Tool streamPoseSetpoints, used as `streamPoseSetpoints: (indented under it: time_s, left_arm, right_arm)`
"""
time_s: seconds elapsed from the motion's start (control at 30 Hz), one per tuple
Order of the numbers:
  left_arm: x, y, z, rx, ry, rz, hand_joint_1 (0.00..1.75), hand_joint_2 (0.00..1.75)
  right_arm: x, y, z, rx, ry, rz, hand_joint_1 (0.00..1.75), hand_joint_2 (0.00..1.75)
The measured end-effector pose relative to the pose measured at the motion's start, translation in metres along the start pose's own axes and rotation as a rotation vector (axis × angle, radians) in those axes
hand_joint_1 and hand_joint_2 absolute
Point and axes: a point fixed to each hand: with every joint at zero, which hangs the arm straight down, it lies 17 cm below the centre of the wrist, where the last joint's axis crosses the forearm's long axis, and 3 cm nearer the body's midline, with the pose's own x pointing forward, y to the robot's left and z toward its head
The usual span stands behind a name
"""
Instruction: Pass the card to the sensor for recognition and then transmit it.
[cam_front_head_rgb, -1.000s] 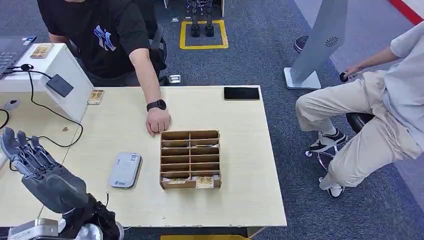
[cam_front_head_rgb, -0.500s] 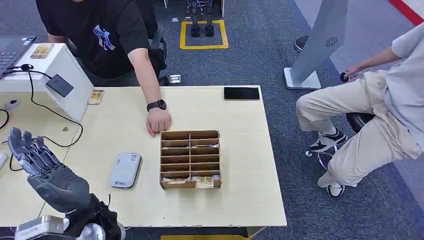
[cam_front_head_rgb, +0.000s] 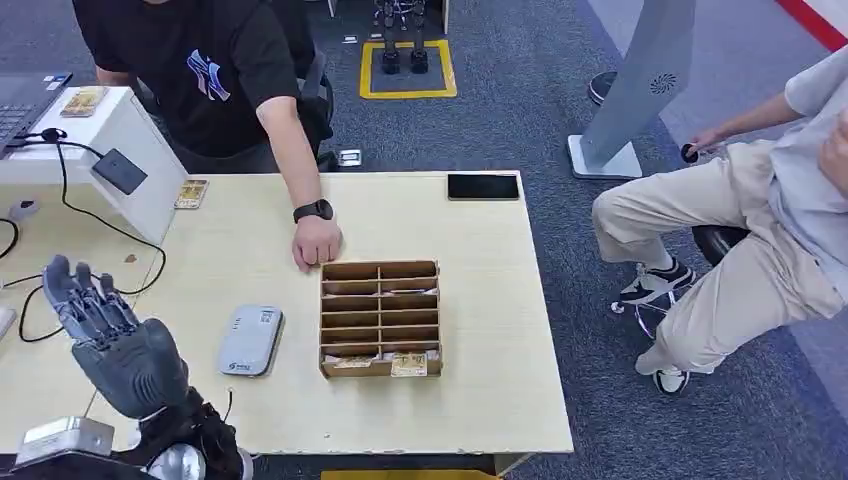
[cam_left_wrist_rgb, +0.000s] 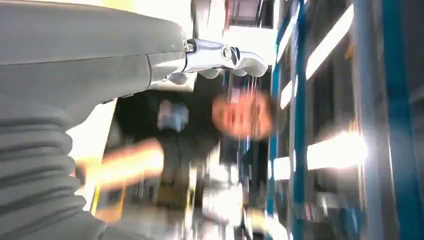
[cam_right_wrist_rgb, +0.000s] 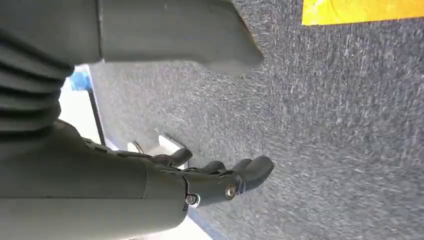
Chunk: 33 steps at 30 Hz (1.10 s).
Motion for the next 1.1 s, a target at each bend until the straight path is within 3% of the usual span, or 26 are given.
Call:
streamPoseSetpoints:
  time_s: [0.13,0.33,0.37,0.7,1.1]
  left_arm:
    - [0.009,-0.052,0.026,-0.315,0.026,0.222,0.00,1.75]
    - [-0.015,-0.104,0.085,-0.692,0.023,0.064,0.00,1.75]
    - [-0.021,-0.111,0.096,-0.747,0.030,0.045,0.00,1.75]
    - [-0.071,-0.126,0.154,-0.987,0.132,-0.059,0.00,1.75]
    - [-0.116,-0.122,0.177,-1.075,0.189,-0.267,0.00,1.75]
  right_arm:
    - [0.003,-0.007,-0.003,-0.001,-0.025,0.018,0.00,0.00]
    - [0.003,-0.019,-0.008,-0.009,-0.032,0.040,0.00,0.00]
    - [0.004,-0.022,-0.008,-0.011,-0.035,0.043,0.00,1.75]
    - [0.002,-0.033,-0.012,-0.029,-0.039,0.071,0.00,1.75]
    - [0.002,-0.035,-0.013,-0.029,-0.038,0.073,0.00,1.75]
